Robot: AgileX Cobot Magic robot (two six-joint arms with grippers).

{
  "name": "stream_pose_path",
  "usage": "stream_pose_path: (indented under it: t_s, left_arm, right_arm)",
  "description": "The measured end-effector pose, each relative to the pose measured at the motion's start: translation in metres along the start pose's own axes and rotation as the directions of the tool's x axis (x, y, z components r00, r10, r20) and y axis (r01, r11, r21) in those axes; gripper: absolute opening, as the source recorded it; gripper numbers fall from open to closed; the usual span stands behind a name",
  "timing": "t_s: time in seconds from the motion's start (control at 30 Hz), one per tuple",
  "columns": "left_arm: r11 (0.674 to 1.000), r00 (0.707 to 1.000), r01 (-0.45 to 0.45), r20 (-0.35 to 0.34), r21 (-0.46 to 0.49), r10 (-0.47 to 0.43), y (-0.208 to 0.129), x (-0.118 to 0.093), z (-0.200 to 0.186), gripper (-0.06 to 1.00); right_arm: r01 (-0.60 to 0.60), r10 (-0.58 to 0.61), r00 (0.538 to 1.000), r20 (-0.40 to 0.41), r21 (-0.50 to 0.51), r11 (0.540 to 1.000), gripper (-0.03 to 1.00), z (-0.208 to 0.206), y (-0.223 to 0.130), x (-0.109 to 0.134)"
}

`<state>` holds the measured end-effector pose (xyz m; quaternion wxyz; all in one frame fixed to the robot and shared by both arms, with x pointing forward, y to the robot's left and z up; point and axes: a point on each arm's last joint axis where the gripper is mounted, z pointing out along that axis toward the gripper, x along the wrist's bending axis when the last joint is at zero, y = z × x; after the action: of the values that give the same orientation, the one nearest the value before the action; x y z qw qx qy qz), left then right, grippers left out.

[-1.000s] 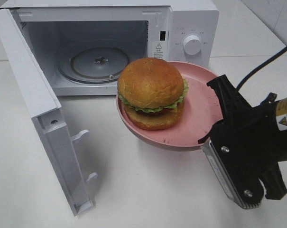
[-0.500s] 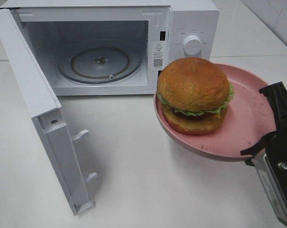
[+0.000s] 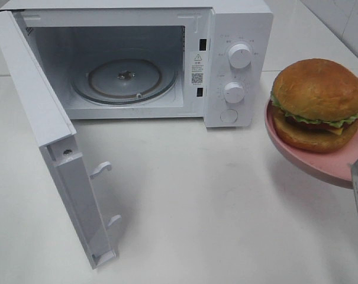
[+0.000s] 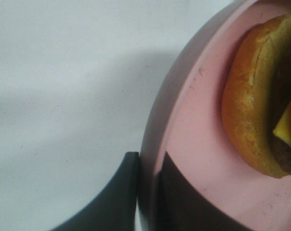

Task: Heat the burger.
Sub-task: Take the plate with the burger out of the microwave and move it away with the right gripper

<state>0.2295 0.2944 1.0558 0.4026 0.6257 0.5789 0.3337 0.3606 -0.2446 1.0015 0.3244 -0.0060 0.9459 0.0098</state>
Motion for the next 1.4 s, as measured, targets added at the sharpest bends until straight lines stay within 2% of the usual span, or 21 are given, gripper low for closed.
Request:
stream_pose_path:
  t_s: [0.33,0.37,0.57,0.6,0.73,0.8,0.83,0.9,0.93,1.0,1.03,1.07,1.1,1.13,1.2,1.23,1.27,1.3,1.33,1.37,1.4]
  left_arm:
    - [1.000,1.000,0.000,0.000,0.000,0.000,0.000,0.000,0.000,0.99]
    - [1.000,1.000,0.000,0.000,0.000,0.000,0.000,0.000,0.000,0.99]
    - [1.000,1.000,0.000,0.000,0.000,0.000,0.000,0.000,0.000,0.99]
    - [1.000,1.000,0.000,0.000,0.000,0.000,0.000,0.000,0.000,0.99]
    - [1.000,1.000,0.000,0.000,0.000,0.000,0.000,0.000,0.000,0.99]
    - [1.000,1.000,0.000,0.000,0.000,0.000,0.000,0.000,0.000,0.99]
    - [1.000,1.000,0.000,0.000,0.000,0.000,0.000,0.000,0.000,0.99]
    - [1.000,1.000,0.000,0.000,0.000,0.000,0.000,0.000,0.000,0.99]
    - [1.000,1.000,0.000,0.000,0.000,0.000,0.000,0.000,0.000,0.99]
    - [1.000,1.000,0.000,0.000,0.000,0.000,0.000,0.000,0.000,0.99]
    - [1.000,1.000,0.000,0.000,0.000,0.000,0.000,0.000,0.000,0.99]
    - [1.000,1.000,0.000,0.000,0.000,0.000,0.000,0.000,0.000,0.99]
    - [1.000,1.000,0.000,0.000,0.000,0.000,0.000,0.000,0.000,0.99]
    - [1.000,1.000,0.000,0.000,0.000,0.000,0.000,0.000,0.000,0.99]
    - [1.000,1.000,0.000,0.000,0.000,0.000,0.000,0.000,0.000,0.99]
    - [1.000,1.000,0.000,0.000,0.000,0.000,0.000,0.000,0.000,0.99]
    - [1.000,1.000,0.000,0.000,0.000,0.000,0.000,0.000,0.000,0.99]
    - [1.000,1.000,0.000,0.000,0.000,0.000,0.000,0.000,0.000,0.99]
    - [1.000,1.000,0.000,0.000,0.000,0.000,0.000,0.000,0.000,0.99]
    - [1.000,1.000,0.000,0.000,0.000,0.000,0.000,0.000,0.000,0.99]
    - [1.000,1.000,0.000,0.000,0.000,0.000,0.000,0.000,0.000,0.99]
  right_arm:
    - [-0.179,0.182,0.983,-0.003,0.151,0.972,0.08,-0.001,-0.014,0.003]
    - [-0.235,0.237,0.971,0.008,0.184,0.955,0.08,-0.001,-0.016,0.003]
    - [-0.355,0.350,0.935,0.065,0.232,0.906,0.08,-0.003,-0.022,0.002]
    - [-0.402,0.394,0.915,0.083,0.253,0.880,0.08,-0.003,-0.024,0.002]
    - [-0.458,0.451,0.887,0.096,0.294,0.839,0.08,-0.001,-0.026,0.004]
    - [-0.510,0.503,0.857,0.113,0.327,0.795,0.08,0.003,-0.026,0.004]
    - [-0.510,0.503,0.857,0.113,0.327,0.795,0.08,0.003,-0.026,0.004]
    - [-0.559,0.549,0.824,0.140,0.353,0.750,0.08,0.008,-0.024,0.004]
    - [-0.559,0.549,0.824,0.140,0.353,0.750,0.08,0.008,-0.024,0.004]
    - [-0.618,0.605,0.778,0.168,0.372,0.692,0.08,0.014,-0.022,0.003]
    - [-0.618,0.605,0.778,0.168,0.372,0.692,0.08,0.014,-0.022,0.003]
    - [-0.661,0.646,0.739,0.189,0.383,0.645,0.08,0.018,-0.019,0.001]
    - [-0.661,0.646,0.739,0.189,0.383,0.645,0.08,0.018,-0.019,0.001]
    - [-0.696,0.679,0.704,0.209,0.394,0.600,0.08,0.024,-0.014,-0.003]
    - [-0.717,0.696,0.682,0.223,0.392,0.576,0.08,0.025,-0.012,-0.005]
    - [-0.749,0.718,0.646,0.257,0.395,0.532,0.08,0.032,-0.008,-0.010]
    - [-0.749,0.718,0.646,0.257,0.395,0.532,0.08,0.032,-0.008,-0.010]
    - [-0.783,0.741,0.604,0.294,0.395,0.481,0.08,0.038,-0.004,-0.013]
    - [-0.797,0.751,0.583,0.309,0.397,0.455,0.08,0.042,-0.002,-0.014]
    - [-0.797,0.751,0.583,0.309,0.397,0.455,0.08,0.042,-0.002,-0.014]
    - [-0.836,0.780,0.521,0.347,0.393,0.384,0.08,0.050,0.002,-0.016]
